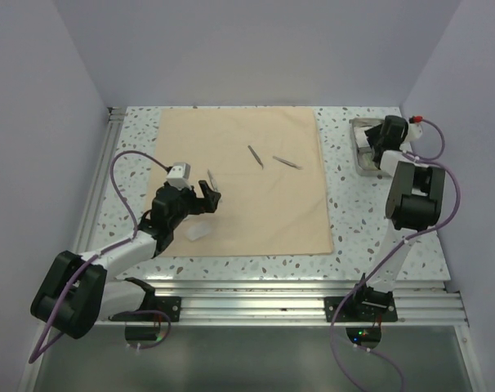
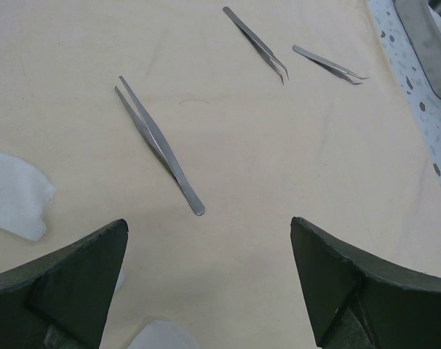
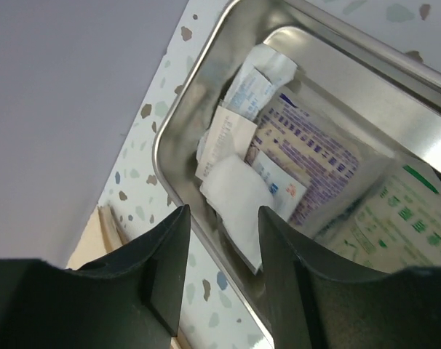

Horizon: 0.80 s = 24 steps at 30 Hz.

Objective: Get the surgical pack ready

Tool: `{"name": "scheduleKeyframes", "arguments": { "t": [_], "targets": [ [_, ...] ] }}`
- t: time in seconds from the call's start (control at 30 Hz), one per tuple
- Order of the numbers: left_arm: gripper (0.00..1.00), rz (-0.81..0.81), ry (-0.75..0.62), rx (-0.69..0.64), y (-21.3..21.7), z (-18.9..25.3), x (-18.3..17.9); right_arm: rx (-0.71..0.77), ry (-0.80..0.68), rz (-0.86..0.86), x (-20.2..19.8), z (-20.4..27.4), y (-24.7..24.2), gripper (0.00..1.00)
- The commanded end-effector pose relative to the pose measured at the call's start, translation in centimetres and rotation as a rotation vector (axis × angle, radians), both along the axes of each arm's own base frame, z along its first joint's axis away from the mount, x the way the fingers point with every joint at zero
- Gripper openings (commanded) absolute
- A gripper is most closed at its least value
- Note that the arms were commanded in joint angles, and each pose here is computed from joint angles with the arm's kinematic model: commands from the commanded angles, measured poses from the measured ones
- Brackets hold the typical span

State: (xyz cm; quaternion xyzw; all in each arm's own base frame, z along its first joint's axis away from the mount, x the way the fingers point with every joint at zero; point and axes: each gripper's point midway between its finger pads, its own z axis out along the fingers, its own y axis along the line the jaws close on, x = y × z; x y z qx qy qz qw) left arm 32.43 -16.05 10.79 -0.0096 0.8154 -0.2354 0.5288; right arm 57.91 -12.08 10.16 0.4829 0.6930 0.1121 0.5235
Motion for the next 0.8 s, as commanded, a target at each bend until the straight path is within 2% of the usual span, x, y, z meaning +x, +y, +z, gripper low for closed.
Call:
{"name": "scheduleKeyframes", "arguments": {
  "t": [0.0,0.13,0.23,0.43,0.6,0.77],
  "targets": [
    [0.97,-0.005,-0.083,-0.005,-0.4,2.6,1.0,-0.06,-0.123,-0.041,-1.6,6.9,-0.5,0.47],
    [0.97,-0.001,-0.089,-0.003,-0.4,3.0,0.9,-0.041,-0.08,0.047,-4.8,7.3,2.3,0.46],
    [0.98,0.025,-0.074,0.004,0.1,2.7,0.9,-0.017,-0.049,0.183,-7.2,7.7,5.9,0.46],
    [0.98,0.119,-0.061,0.006,1.6,2.8,1.1,-0.019,0.062,0.611,-13.5,4.9,21.0,0.45],
    [0.99,0.185,-0.052,0.015,2.9,2.8,1.1,-0.004,0.1,0.85,-17.9,3.6,29.8,0.44],
    [0.99,0.264,-0.003,-0.009,4.8,2.1,1.5,-0.093,0.178,1.176,-23.4,2.2,39.9,0.43]
  ]
}}
